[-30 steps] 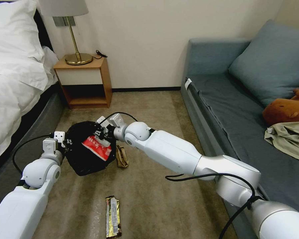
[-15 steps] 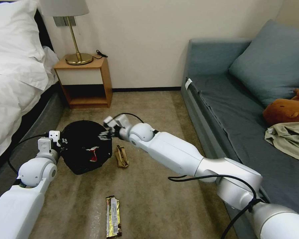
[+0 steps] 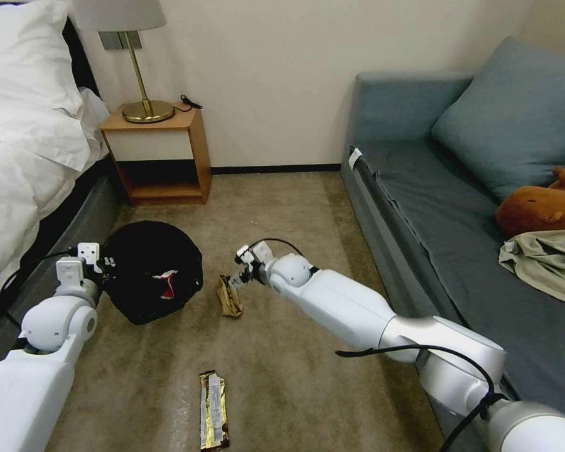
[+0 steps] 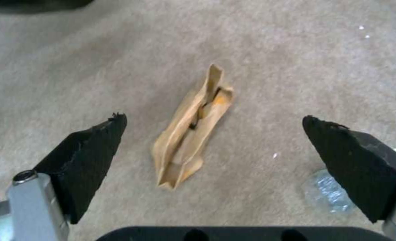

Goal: Pick up the trash bin, then pick up the garbage on the floor and place it into the trash bin.

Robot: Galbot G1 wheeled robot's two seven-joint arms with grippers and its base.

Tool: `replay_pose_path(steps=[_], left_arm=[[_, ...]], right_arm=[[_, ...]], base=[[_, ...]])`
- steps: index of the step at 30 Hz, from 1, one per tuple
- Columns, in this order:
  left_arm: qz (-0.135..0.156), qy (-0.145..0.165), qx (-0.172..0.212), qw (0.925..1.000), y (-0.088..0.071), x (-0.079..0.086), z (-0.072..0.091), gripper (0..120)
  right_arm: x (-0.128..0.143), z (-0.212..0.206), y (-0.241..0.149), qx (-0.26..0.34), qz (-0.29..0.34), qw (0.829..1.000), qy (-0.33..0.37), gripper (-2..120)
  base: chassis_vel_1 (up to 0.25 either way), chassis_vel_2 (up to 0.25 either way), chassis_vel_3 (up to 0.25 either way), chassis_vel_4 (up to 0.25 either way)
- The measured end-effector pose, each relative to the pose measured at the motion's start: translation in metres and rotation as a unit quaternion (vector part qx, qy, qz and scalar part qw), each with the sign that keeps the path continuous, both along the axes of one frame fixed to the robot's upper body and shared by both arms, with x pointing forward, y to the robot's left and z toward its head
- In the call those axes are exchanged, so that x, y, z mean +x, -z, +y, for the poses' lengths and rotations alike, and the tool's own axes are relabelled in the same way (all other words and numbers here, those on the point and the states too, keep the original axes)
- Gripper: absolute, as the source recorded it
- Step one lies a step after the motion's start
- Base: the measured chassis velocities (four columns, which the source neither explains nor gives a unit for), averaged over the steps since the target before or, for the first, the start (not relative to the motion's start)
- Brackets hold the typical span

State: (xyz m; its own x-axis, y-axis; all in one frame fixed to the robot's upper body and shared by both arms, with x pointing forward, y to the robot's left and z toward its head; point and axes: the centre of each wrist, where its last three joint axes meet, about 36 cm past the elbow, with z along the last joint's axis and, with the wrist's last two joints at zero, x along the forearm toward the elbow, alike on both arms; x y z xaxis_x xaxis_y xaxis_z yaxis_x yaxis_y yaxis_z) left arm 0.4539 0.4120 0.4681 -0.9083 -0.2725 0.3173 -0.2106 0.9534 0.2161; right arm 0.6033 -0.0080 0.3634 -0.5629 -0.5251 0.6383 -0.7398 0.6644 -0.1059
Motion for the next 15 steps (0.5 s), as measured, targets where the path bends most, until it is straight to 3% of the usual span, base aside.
replay_pose_path(steps=[6,9,12,15], left_arm=[[-0.007,-0.005,0.000,1.0000,-0.010,0.000,0.006,2],[-0.011,-0.010,0.000,0.9999,-0.014,0.000,0.011,2],[-0.012,-0.013,0.001,0.9998,-0.015,-0.001,0.014,2],[-0.011,-0.013,0.001,0.9999,-0.015,-0.001,0.014,2]], right_arm=[[-0.017,0.003,0.000,0.001,0.011,1.000,-0.015,100],[-0.036,0.012,-0.010,0.017,0.027,0.999,-0.027,100],[-0.072,0.027,-0.010,0.028,0.063,0.996,-0.056,100],[-0.081,0.029,-0.005,0.024,0.071,0.995,-0.064,100]], base=[[0.000,0.000,0.000,0.000],[0.000,0.000,0.000,0.000],[0.000,0.000,0.000,0.000],[0.000,0.000,0.000,0.000]])
